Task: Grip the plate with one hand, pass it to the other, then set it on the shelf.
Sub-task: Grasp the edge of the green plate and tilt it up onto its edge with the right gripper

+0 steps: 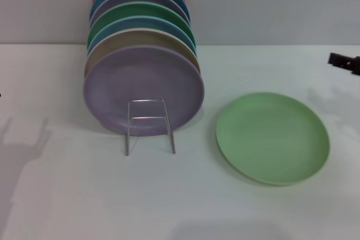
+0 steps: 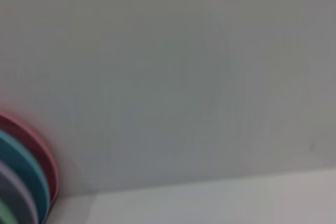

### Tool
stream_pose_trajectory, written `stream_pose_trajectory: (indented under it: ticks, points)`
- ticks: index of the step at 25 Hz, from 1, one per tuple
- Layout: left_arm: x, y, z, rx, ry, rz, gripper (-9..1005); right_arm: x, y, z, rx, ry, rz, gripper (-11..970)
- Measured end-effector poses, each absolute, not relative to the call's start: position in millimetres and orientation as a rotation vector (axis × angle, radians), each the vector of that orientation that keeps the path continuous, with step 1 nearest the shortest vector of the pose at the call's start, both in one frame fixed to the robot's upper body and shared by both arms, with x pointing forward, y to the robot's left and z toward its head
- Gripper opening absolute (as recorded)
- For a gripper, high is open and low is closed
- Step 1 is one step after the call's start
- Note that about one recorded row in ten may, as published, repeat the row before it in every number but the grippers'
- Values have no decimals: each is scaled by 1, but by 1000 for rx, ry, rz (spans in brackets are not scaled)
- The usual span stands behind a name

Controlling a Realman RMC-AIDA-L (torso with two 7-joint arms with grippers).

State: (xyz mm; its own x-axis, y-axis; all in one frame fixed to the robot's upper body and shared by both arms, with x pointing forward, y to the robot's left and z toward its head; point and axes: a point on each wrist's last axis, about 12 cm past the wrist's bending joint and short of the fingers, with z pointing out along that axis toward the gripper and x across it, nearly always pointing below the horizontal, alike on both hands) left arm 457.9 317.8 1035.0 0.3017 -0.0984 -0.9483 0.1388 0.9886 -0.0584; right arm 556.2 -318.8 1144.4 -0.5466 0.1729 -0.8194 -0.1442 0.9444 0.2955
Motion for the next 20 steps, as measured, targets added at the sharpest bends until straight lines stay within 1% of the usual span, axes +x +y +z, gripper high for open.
stream_pose_trajectory:
  ticks: [1, 6, 12, 20]
  points:
    - [458, 318, 1035, 37, 1253, -158, 809, 558, -328, 1151, 28, 2141, 442, 684]
    - [460, 316, 1037, 37, 1246, -165, 809, 561, -333, 1158, -11, 2207, 495, 683]
    - [462, 314, 1039, 41, 1234, -179, 809, 567, -332, 1159, -58, 2290, 534, 683]
    - [464, 311, 1040, 42, 1223, -193, 808, 571, -335, 1151, -90, 2441, 567, 682]
